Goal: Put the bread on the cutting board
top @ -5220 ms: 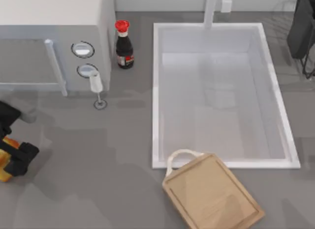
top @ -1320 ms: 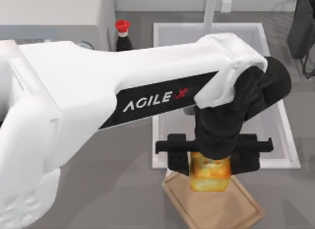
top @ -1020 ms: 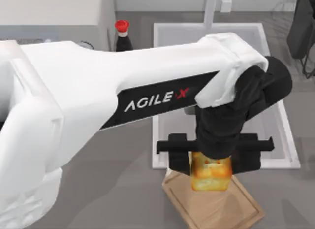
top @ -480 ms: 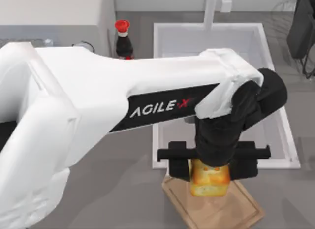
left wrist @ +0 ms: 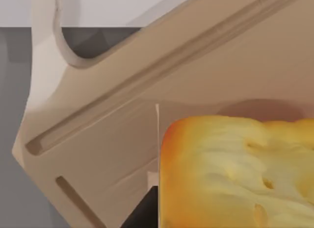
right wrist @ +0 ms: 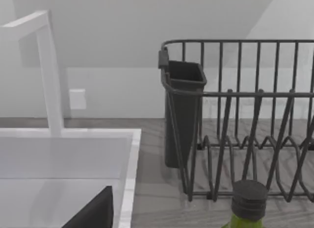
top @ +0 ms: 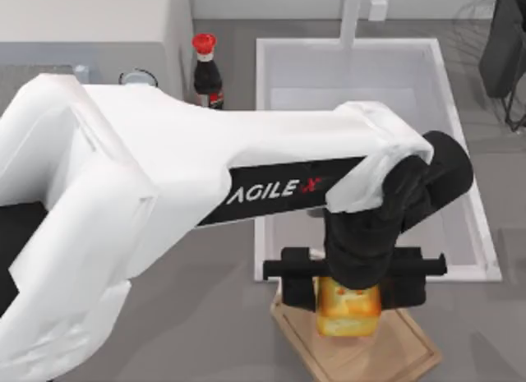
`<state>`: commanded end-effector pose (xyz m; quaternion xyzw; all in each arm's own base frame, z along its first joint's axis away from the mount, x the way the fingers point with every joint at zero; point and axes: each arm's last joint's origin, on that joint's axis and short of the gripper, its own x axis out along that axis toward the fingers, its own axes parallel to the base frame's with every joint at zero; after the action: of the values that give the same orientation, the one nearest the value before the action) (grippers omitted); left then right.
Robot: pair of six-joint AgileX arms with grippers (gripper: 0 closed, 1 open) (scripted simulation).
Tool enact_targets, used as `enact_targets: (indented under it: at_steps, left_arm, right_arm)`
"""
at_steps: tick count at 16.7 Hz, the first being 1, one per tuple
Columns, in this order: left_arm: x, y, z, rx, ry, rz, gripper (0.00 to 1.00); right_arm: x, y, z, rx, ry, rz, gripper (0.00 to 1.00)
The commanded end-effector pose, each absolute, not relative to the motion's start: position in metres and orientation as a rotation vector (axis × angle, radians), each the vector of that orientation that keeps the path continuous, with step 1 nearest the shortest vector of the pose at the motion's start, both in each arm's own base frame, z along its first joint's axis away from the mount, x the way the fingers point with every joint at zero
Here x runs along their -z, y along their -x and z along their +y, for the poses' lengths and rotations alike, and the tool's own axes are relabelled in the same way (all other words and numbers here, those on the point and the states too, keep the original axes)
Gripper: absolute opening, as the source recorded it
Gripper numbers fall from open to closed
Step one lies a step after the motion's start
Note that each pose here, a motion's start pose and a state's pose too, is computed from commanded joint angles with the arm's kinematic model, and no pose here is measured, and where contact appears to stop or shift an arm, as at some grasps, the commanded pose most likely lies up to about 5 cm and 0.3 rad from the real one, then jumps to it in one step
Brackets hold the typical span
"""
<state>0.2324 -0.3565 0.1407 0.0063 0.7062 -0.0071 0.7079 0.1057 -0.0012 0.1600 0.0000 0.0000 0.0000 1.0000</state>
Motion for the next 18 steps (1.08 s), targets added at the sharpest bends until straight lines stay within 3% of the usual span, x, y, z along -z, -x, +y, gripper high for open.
enact_targets:
  at_steps: [2,15,18]
  left_arm:
    - [-0.1407,-0.2324,-0.3565,0.016,-0.014,1.568,0.00]
    - [-0.1407,-0.2324,-0.3565,0.016,-0.014,1.568,0.98]
    - [-0.1407,-0.2324,-0.3565,0.016,-0.014,1.568,1.00]
  right_arm:
    - [-0.1600,-0.1057,-0.0012,0.000,0.000,0.000,1.00]
    - [-0.1600,-0.1057,-0.0012,0.000,0.000,0.000,1.00]
    - [-0.1600,-0.1057,-0.0012,0.000,0.000,0.000,1.00]
